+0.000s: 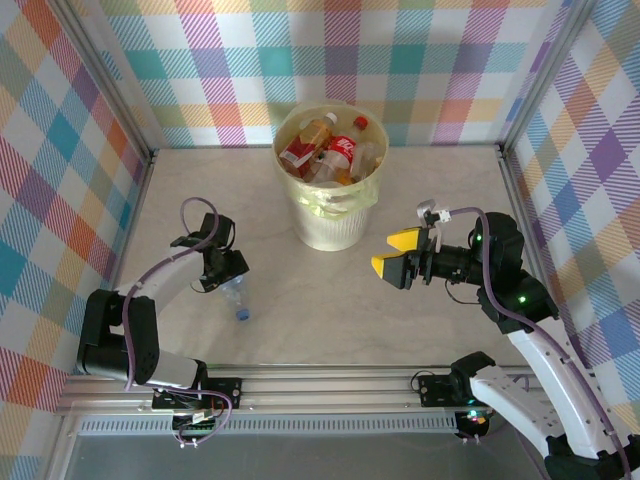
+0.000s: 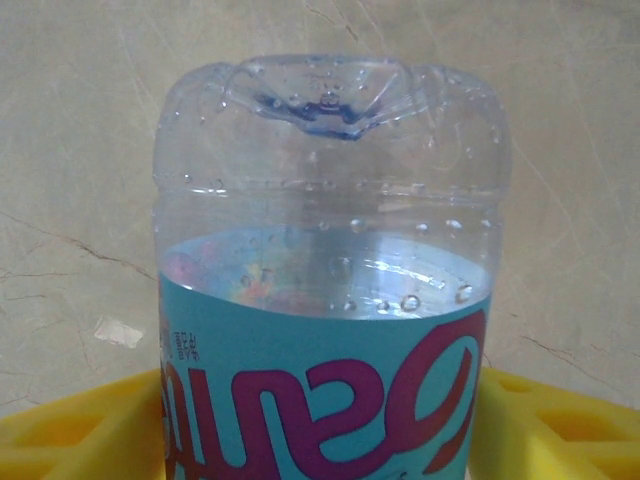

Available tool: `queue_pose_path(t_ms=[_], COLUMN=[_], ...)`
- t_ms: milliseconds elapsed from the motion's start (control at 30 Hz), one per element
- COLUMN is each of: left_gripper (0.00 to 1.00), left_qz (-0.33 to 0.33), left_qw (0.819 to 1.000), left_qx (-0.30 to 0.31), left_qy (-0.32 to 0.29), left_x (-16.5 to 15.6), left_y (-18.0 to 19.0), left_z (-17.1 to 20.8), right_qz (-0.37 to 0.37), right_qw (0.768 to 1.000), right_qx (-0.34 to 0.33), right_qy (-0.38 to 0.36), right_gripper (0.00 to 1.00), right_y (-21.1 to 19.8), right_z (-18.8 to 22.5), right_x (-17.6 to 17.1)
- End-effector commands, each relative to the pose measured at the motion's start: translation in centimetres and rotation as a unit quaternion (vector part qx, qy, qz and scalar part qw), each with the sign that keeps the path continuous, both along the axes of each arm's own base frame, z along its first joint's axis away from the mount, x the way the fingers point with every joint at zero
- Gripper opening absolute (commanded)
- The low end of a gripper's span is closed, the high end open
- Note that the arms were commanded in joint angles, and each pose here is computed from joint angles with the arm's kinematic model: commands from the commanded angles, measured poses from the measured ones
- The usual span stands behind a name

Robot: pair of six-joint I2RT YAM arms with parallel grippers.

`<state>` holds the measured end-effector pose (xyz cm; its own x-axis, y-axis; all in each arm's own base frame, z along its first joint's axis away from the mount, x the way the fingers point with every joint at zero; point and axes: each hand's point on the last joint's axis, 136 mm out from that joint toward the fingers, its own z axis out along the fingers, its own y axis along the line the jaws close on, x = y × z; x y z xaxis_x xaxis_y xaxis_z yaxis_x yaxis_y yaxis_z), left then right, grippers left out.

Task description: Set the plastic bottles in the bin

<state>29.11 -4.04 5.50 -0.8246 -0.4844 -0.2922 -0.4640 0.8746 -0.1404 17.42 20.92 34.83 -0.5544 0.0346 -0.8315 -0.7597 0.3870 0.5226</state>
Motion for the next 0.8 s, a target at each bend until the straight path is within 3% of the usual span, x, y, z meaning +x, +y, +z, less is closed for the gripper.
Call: queue_pose_path(t_ms=[0,167,467,767], left_gripper=[0.68,0.67,0.66,0.64], left_qz=[-0.001,-0.013,-0.059,-0.145], left_qw=[1.000,0.998,0.982,0.942], left_qx=[-0.009,-0.024,-0.027,-0.042], left_qy=[-0.015,-0.057,-0.175,-0.301], left_x=[0.3,1.0,3.6,7.2], left_y=[0.2,-0.3,-1.0,-3.5], left_z=[1.6,4.8,15.4,27.2], right_qz=[0.007,0.001,0.004,0.004], right_qw=[1.000,1.000,0.999,0.998], right_qx=[0.006,0.005,0.010,0.013], right_qy=[-0.020,-0.026,-0.046,-0.057], right_gripper=[1.00,1.00,1.00,1.00], right_y=[0.1,0.0,-0.1,-0.3], right_z=[0.6,0.7,1.4,1.9], right_x=[-0.3,-0.2,-0.5,-1.0])
